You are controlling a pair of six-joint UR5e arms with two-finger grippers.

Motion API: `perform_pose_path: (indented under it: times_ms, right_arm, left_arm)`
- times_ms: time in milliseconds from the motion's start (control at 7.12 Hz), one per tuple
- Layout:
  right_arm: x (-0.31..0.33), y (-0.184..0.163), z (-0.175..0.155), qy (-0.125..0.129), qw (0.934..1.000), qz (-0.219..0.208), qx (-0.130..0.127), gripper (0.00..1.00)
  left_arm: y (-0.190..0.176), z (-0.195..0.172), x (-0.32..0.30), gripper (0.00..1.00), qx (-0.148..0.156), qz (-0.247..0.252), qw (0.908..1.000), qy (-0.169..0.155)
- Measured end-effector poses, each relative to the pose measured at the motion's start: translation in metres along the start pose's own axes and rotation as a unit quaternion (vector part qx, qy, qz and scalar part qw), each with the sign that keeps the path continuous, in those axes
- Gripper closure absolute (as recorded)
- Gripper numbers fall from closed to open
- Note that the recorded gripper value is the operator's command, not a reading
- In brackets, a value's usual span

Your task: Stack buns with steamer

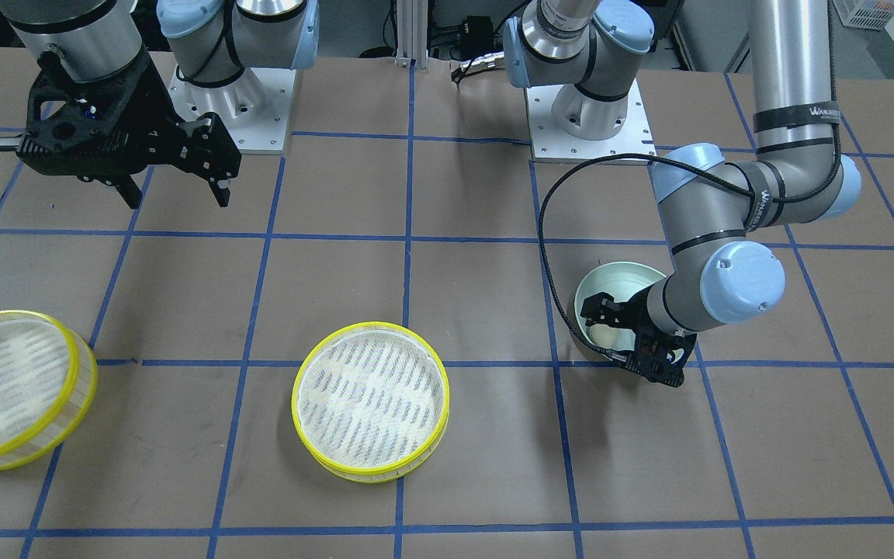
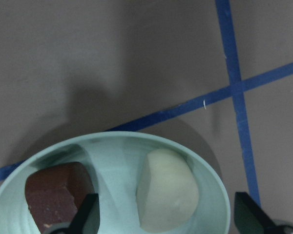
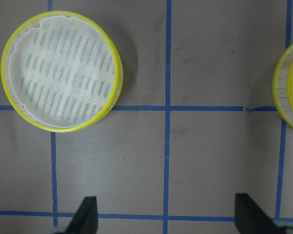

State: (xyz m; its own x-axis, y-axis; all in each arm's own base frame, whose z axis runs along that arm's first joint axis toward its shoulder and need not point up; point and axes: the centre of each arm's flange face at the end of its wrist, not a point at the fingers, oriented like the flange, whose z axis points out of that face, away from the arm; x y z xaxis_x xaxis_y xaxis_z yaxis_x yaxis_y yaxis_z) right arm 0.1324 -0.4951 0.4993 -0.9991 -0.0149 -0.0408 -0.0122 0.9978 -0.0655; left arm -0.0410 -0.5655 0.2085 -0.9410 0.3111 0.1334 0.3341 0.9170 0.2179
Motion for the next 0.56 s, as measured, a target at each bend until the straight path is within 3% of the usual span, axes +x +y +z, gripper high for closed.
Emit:
perform_pose_path:
  times_ms: [140,281,562]
  right_arm:
    - [-0.0001,-0.0001,-0.0001,-0.001,1.0,0.0,0.001,0.0]
    - [-0.0002,-0.0004,0.0,-0.001,1.0,-0.006,0.001,0.0]
    - [0.0015,-0.0017,0.0005,0.001,0.9994,-0.035,0.001,0.0]
  left_arm:
    - [-0.0034,0.0069,-0.0026,0.87,-0.002,0.007,1.0,-0.002]
    - [-0.0041,0.0114,-0.0053,1.0,-0.008,0.01,0.9999,-0.008]
    - [-0.0029,0.0154,-0.008,1.0,-0.021,0.002,0.9997,-0.014]
